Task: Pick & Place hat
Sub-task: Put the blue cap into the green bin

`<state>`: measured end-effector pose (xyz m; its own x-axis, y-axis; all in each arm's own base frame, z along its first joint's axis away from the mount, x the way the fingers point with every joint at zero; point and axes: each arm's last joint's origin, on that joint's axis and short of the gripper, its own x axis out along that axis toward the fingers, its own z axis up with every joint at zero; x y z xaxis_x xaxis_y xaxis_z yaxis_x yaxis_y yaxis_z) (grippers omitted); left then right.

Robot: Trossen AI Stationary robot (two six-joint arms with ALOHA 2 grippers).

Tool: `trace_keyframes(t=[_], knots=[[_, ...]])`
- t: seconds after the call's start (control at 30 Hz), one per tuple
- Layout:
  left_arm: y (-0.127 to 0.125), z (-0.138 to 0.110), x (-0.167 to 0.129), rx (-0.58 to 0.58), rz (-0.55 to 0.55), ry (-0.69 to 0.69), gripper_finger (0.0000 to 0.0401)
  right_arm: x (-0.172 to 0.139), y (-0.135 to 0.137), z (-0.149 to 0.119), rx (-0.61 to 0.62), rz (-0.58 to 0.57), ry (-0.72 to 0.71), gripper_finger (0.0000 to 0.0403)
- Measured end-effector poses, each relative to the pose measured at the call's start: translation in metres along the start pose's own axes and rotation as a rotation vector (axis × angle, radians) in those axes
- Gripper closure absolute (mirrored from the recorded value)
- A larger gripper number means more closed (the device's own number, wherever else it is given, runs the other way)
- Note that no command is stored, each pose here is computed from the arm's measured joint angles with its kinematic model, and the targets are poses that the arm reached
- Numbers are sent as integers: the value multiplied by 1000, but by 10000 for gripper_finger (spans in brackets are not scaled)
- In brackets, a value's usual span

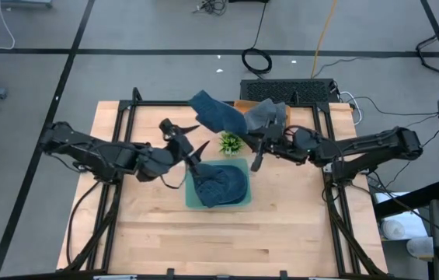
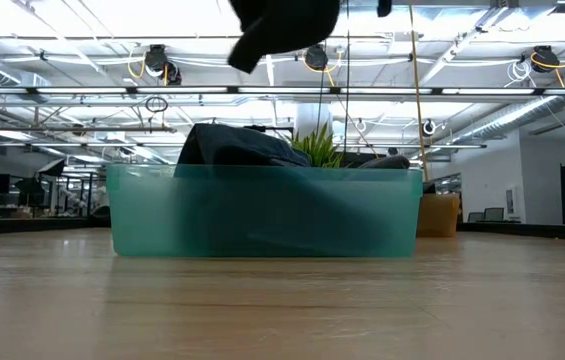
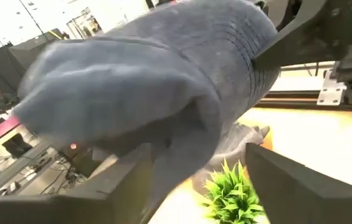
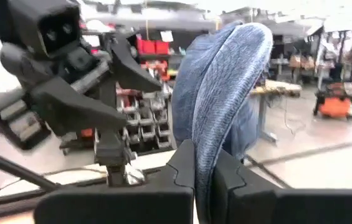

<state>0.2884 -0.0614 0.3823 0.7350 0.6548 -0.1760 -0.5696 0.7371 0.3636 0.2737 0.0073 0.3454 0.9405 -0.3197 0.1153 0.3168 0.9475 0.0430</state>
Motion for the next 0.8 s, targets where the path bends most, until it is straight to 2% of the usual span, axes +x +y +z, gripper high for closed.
trace_keyframes(t=[0.2,0.37,0.53,0.63,0.8], knots=[[15,1,-17,32,-20,8,56,-26,-11,21,63,-19,14,402],[27,0,-29,71,-27,18,13,-54,-22,39,137,1,9,402],[31,-2,-36,237,-30,24,11,-77,-32,50,196,4,17,402],[30,-3,-38,324,-14,27,20,-88,-35,55,229,49,14,403],[30,-2,-39,332,9,27,33,-93,-35,57,263,135,22,403]])
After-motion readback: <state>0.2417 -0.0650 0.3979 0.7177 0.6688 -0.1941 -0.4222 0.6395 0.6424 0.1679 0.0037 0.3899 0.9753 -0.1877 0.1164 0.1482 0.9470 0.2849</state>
